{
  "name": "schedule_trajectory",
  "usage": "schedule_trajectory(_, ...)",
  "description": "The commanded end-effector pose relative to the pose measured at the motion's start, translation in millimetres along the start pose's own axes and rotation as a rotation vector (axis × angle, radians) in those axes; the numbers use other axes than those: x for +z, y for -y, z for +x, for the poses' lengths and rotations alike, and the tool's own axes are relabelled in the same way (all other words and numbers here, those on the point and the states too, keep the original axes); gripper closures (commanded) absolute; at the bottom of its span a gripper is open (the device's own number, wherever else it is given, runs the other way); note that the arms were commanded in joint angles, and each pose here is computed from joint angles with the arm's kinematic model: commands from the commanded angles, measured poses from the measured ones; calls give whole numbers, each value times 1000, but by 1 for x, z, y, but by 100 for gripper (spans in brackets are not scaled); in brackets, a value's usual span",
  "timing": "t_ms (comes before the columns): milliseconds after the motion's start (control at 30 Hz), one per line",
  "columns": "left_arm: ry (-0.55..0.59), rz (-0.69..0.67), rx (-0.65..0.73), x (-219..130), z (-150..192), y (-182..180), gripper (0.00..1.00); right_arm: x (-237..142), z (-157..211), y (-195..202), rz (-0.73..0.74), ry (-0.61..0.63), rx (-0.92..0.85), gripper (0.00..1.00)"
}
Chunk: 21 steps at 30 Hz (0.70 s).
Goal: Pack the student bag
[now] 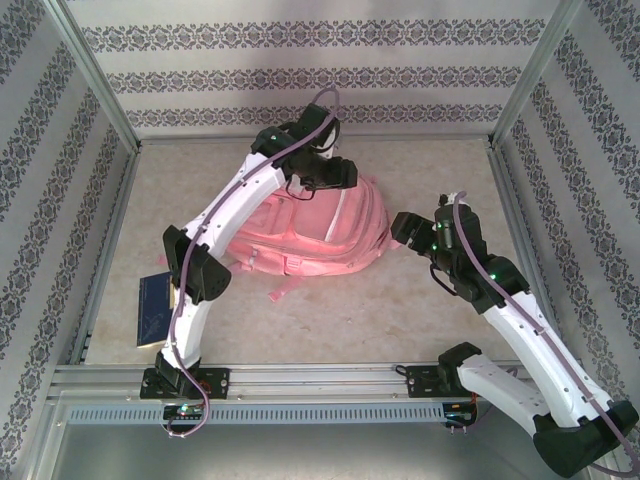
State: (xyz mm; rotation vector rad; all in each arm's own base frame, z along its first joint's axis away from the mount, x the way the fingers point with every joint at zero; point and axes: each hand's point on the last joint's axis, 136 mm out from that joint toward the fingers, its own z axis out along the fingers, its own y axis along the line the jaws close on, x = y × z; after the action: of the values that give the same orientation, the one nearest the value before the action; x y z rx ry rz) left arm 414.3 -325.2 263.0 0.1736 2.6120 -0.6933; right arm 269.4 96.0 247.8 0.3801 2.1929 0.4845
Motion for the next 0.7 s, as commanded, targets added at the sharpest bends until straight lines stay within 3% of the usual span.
schedule_trajectory(0,153,-9,70,-61,-19,6,38,-11,-7,-8,-32,4,-86,17)
schedule_trajectory(133,275,-144,45,-102,-13,-28,35,-6,3,-22,-83,-88,-82,18)
schedule_trajectory(233,341,-314,-114,-137,8,-92,27,0,16,-30,-102,-181,-67,17)
schedule_trajectory(367,333,-499,-415,-169,71,-196,15,6,26,-39,-129,-239,-73,15)
schedule_trajectory(500,315,-592,-768,-178,151,-284,5,13,40,-53,-165,-312,-89,14)
schedule_trajectory(567,291,-713,-836,-178,183,-310,0,17,47,-59,-175,-345,-91,14)
schedule_trajectory(667,230,-768,-957,-160,218,-334,0,22,55,-69,-190,-387,-84,14)
